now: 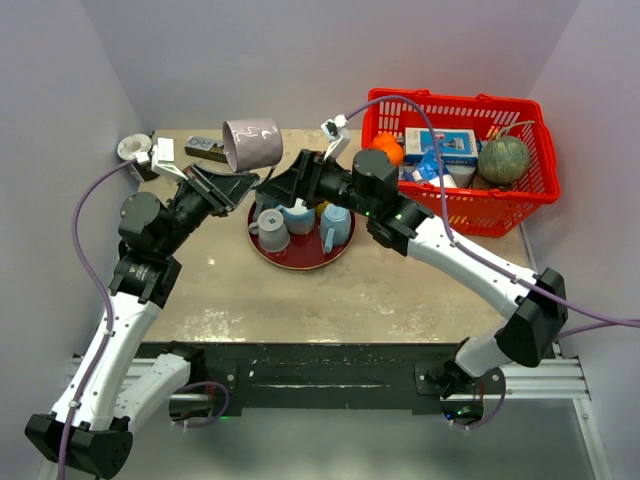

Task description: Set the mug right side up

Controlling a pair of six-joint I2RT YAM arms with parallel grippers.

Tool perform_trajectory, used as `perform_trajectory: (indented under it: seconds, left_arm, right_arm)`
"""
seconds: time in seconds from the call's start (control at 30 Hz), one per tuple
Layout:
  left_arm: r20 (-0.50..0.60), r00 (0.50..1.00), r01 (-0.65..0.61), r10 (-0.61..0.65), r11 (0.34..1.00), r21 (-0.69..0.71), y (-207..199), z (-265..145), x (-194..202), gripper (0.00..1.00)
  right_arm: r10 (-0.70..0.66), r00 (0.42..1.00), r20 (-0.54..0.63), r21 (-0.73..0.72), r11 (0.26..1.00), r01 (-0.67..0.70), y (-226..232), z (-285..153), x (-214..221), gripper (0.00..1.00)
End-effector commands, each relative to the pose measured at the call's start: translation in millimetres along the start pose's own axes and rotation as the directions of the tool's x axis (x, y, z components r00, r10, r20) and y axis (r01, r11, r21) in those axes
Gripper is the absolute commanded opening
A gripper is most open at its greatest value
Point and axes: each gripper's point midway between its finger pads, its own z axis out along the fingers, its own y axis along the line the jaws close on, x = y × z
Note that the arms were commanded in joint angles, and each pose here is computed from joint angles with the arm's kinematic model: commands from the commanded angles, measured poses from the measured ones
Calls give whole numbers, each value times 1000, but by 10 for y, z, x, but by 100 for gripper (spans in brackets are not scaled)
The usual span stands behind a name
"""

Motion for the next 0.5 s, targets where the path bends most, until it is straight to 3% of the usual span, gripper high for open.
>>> perform_trajectory:
  seconds: [0.0,0.2,0.47]
  left_arm:
    - [105,972,-203,210,976,-72,-203,-109,-425,0]
    - [41,935,-316,352,880,-354,297,-272,-522,0]
    - [-92,882,-402,463,635,-659,1024,-568,-625,0]
  right_arm:
    - [-2,999,-46,64,998,5,-170,87,112,85]
    - [29,995,-97,146,989,-15,-427,190,277,94]
    - [44,992,-122,338,941,-1,-825,102,390,99]
